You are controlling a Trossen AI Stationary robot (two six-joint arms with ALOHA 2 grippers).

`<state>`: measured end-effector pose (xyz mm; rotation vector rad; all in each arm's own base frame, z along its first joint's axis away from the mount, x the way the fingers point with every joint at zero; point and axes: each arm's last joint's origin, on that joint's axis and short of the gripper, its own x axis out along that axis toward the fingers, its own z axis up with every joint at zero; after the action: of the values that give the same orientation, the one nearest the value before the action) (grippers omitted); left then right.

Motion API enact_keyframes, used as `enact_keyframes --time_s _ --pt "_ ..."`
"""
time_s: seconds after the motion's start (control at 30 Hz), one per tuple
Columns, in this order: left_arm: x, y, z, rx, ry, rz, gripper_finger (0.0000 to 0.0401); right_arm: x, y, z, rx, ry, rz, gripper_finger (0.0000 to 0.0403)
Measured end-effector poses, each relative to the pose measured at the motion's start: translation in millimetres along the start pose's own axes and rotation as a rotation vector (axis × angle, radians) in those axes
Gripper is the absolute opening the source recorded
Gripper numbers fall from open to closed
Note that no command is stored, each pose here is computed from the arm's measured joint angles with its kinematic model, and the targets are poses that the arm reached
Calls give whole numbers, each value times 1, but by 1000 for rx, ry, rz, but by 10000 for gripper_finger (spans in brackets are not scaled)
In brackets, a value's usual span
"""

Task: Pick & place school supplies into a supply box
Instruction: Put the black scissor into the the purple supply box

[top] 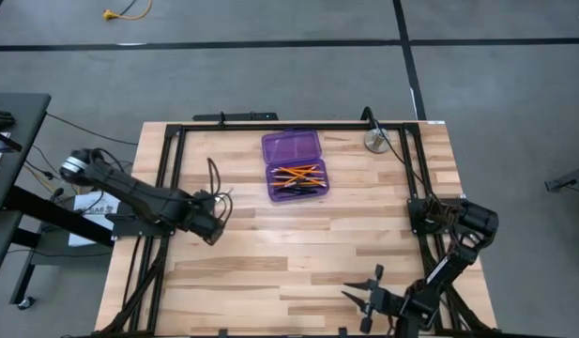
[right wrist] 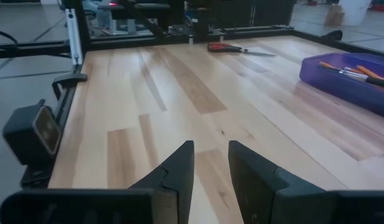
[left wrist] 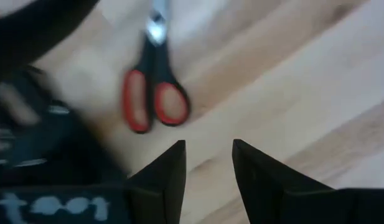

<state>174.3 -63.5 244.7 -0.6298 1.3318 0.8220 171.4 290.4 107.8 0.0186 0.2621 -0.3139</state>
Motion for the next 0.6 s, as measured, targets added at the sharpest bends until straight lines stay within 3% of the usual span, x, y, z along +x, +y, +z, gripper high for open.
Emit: enact_keyframes --time_s 0.17,0.37,0.6 --pt "40 5 -9 23 8 -149 119 6 -1 1 -3 1 -17 95" --pt "61 19 -15 28 18 -47 119 6 -2 1 -9 2 -19 95" --pt "64 25 -16 24 16 14 119 6 -2 1 -9 3 -18 95"
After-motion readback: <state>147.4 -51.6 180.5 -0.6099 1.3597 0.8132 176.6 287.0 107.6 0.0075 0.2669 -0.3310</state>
